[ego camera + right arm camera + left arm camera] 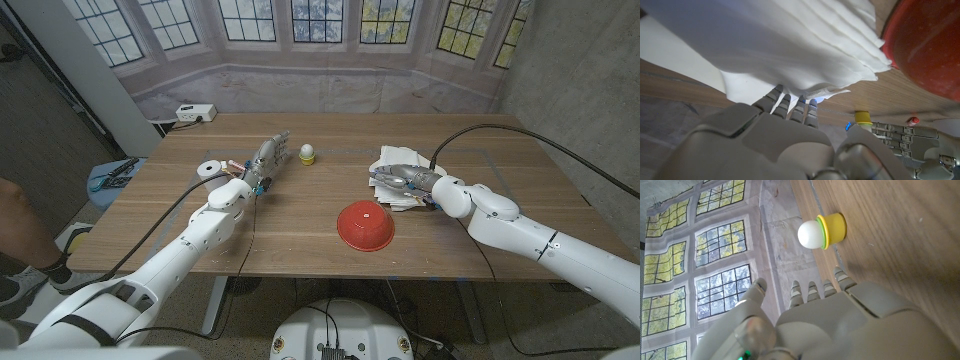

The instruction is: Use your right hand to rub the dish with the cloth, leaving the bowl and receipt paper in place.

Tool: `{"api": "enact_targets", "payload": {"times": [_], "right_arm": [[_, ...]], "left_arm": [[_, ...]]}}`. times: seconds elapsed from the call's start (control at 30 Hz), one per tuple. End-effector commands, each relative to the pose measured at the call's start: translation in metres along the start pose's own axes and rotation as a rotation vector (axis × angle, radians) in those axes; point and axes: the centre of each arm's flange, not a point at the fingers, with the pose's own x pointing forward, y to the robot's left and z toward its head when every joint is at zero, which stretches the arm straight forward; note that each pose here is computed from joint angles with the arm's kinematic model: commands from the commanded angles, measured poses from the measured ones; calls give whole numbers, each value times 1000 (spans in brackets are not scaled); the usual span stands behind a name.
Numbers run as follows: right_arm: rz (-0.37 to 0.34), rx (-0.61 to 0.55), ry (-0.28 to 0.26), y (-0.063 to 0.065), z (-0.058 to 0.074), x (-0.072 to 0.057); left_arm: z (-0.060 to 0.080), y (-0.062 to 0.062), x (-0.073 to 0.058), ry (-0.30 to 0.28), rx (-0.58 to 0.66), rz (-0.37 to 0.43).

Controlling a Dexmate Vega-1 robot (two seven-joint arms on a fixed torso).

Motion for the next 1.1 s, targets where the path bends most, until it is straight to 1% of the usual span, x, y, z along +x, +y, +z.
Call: {"api": "enact_targets", "payload": {"times": [0.03,0.5,0.57,0.73,0.77,0.97,1.1], "right_arm": [[-2,13,3,0,-3,-1],[6,24,29,2,-16,-6],[5,26,40,2,-18,-6],[14,27,47,5,-23,-7],[12,33,56,5,-24,-8],[16,32,61,6,-29,-10],[15,33,74,5,-32,-11]], "left_arm": [[0,-1,1,1,0,-2],[2,-6,4,1,5,-13],[2,-7,4,1,5,-12],[1,-9,4,3,4,-14],[1,-9,4,3,4,-14],[1,-11,3,4,5,-14],[1,-12,4,5,6,-17]]}}
